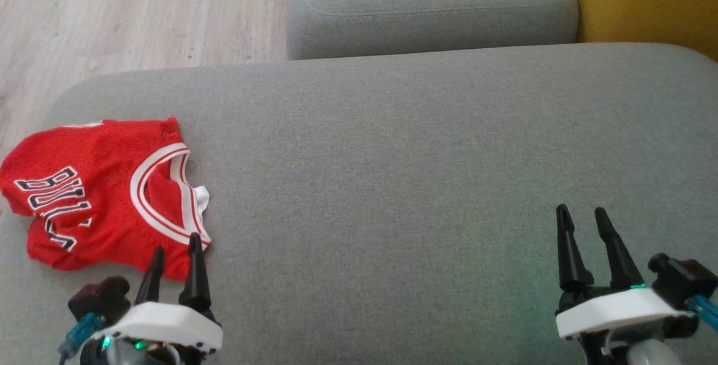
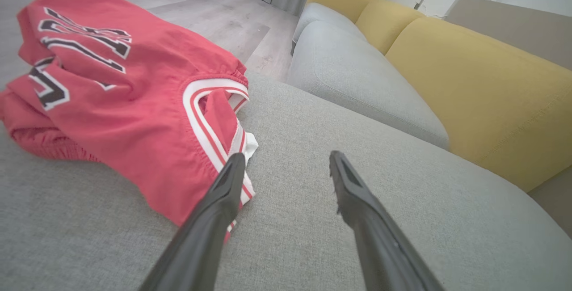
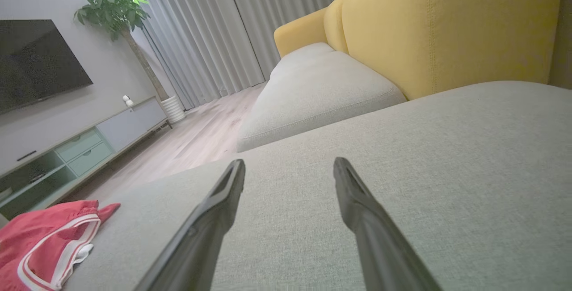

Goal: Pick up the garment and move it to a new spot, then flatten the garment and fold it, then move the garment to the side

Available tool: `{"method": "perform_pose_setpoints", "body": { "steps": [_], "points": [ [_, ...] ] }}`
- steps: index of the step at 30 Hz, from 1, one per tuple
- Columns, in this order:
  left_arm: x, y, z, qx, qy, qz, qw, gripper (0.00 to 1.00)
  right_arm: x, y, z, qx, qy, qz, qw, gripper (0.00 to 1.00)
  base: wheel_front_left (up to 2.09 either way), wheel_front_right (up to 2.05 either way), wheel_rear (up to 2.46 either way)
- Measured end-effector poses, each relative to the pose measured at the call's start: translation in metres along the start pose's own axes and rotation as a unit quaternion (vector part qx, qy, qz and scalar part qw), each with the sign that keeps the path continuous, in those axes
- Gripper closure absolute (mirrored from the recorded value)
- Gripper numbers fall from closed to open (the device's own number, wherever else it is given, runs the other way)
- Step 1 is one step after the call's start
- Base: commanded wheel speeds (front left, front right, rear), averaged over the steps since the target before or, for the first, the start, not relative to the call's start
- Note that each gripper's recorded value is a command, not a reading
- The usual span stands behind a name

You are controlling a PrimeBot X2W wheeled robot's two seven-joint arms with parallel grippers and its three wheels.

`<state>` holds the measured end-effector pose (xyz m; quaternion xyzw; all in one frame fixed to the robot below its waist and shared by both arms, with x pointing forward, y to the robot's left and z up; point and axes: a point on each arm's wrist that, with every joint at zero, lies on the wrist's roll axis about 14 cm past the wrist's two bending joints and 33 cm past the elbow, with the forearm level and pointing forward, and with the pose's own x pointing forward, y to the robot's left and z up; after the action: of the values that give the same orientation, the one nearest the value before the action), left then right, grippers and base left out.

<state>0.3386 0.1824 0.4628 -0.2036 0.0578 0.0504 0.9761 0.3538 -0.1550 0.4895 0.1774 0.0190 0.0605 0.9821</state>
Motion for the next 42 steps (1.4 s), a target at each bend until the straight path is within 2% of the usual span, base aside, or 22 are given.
{"method": "perform_pose_setpoints", "body": {
  "steps": [10, 24, 33, 42],
  "points": [
    [-0.004, -0.005, 0.004, 0.076, -0.019, -0.013, 0.997, 0.00, -0.003, -0.003, 0.001, -0.069, -0.004, 0.006, 0.998, 0.00, 0.00, 0.00, 0.00],
    [-0.007, -0.014, 0.008, 0.167, -0.043, -0.031, 0.985, 0.00, -0.004, -0.005, 0.000, -0.131, -0.009, 0.010, 0.991, 0.00, 0.00, 0.00, 0.00],
    [-0.016, -0.010, 0.004, 0.216, -0.048, -0.031, 0.975, 0.00, -0.006, -0.002, -0.008, -0.153, -0.003, 0.020, 0.988, 0.00, 0.00, 0.00, 0.00],
    [-0.016, -0.010, 0.004, 0.216, -0.048, -0.031, 0.975, 0.00, -0.012, -0.012, -0.018, -0.120, 0.012, 0.000, 0.993, 0.00, 0.00, 0.00, 0.00]
  ]
}}
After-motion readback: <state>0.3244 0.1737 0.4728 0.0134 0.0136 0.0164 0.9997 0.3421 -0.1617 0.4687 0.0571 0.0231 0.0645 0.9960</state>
